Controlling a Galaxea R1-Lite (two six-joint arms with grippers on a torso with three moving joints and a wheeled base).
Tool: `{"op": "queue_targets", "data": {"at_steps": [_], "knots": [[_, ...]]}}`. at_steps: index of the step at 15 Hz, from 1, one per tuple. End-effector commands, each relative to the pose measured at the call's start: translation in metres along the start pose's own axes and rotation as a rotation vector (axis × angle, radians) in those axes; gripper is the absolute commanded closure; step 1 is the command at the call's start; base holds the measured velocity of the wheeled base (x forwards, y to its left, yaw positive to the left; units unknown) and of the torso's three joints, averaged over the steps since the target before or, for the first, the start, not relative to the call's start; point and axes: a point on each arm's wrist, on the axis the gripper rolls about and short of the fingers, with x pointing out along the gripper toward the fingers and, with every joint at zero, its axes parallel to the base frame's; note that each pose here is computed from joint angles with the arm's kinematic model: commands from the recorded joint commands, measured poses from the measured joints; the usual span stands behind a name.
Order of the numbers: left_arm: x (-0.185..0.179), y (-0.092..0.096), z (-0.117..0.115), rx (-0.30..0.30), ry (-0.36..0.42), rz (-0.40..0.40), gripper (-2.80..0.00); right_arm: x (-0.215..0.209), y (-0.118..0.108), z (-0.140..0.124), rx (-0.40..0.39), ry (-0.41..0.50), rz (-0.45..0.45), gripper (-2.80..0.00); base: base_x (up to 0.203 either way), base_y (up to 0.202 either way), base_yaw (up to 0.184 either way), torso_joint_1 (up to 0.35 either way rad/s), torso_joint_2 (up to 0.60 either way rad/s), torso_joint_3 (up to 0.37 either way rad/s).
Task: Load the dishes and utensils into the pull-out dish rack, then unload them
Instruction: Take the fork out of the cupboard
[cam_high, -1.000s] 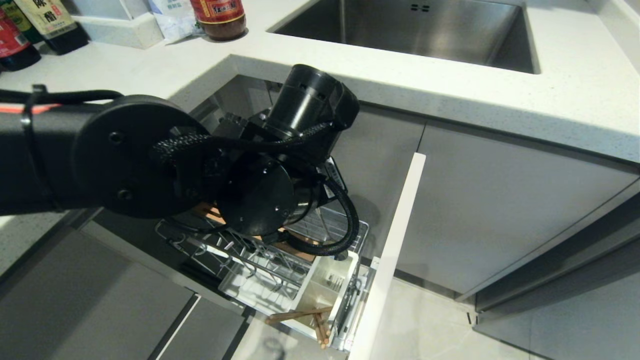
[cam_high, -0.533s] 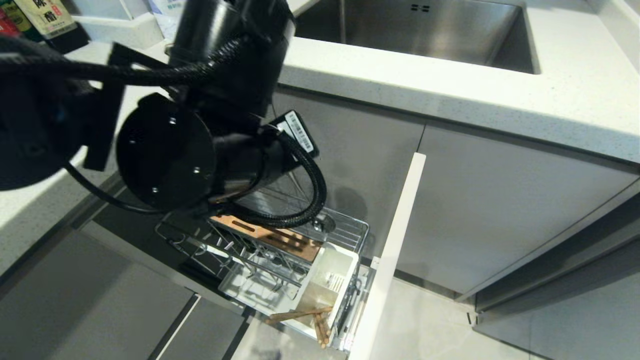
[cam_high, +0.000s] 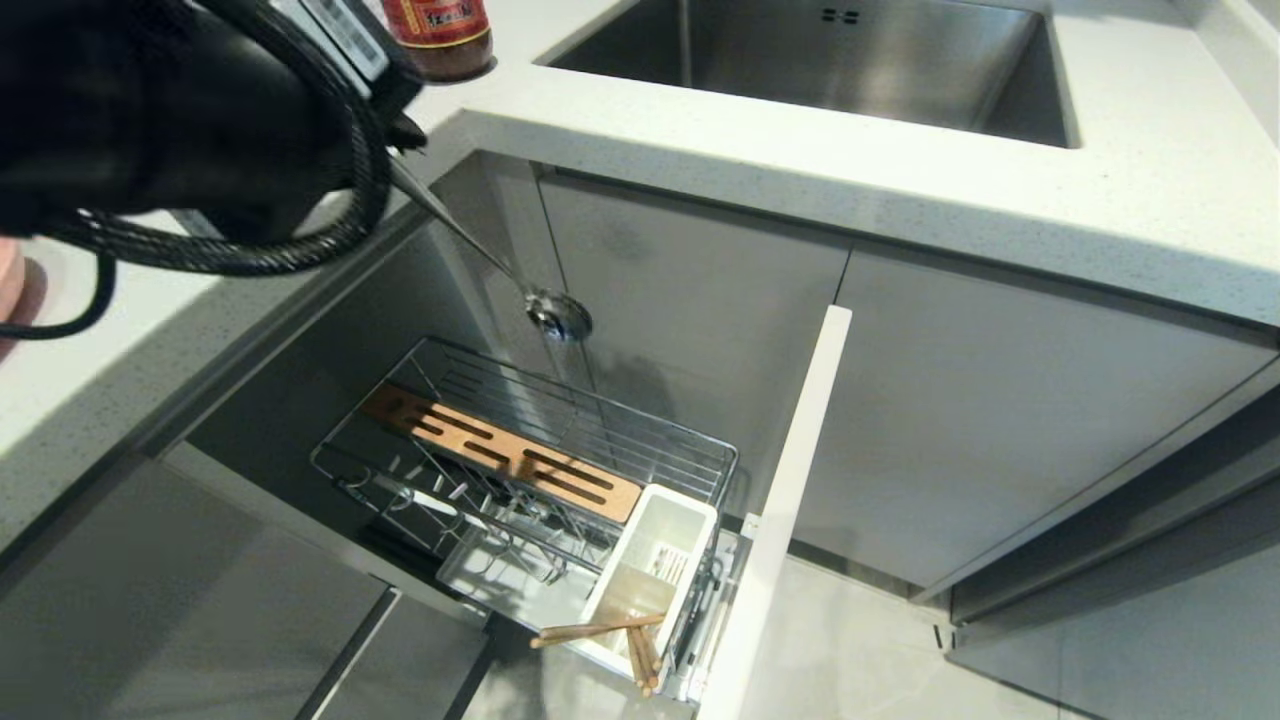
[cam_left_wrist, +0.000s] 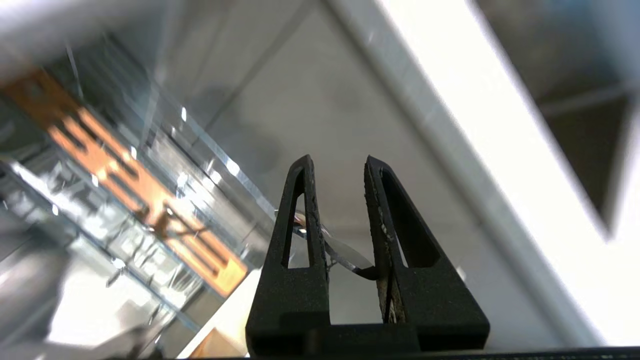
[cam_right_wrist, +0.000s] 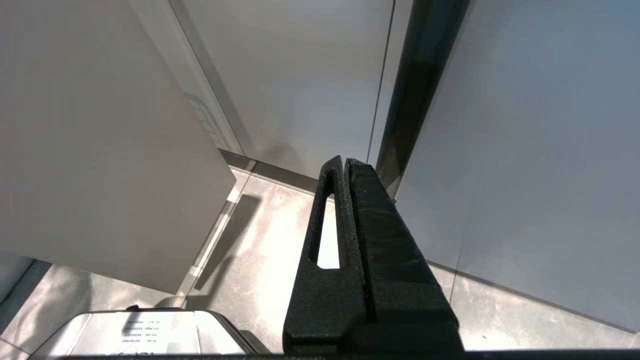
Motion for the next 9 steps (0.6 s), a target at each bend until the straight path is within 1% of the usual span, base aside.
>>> {"op": "queue_targets", "data": {"at_steps": [1,2,4,6,9], "knots": [[-0.02,0.011,0.03,-0.078,-0.062,-0.024,0.0,0.0,0.0,0.0,0.001,0.001,0.0,0.0,0.0,0.0,0.0,0.0,0.0,0.0],[-0.028,0.016,0.045,-0.106,-0.097,-0.03,0.0,0.0,0.0,0.0,0.0,0.001,0.0,0.0,0.0,0.0,0.0,0.0,0.0,0.0],[-0.042,0.028,0.069,-0.136,-0.166,-0.033,0.0,0.0,0.0,0.0,0.0,0.001,0.0,0.0,0.0,0.0,0.0,0.0,0.0,0.0],[-0.055,0.039,0.09,-0.168,-0.24,-0.02,0.0,0.0,0.0,0.0,0.0,0.001,0.0,0.0,0.0,0.0,0.0,0.0,0.0,0.0],[-0.072,0.054,0.116,-0.2,-0.369,0.006,0.0,0.0,0.0,0.0,0.0,0.001,0.0,0.0,0.0,0.0,0.0,0.0,0.0,0.0]]}}
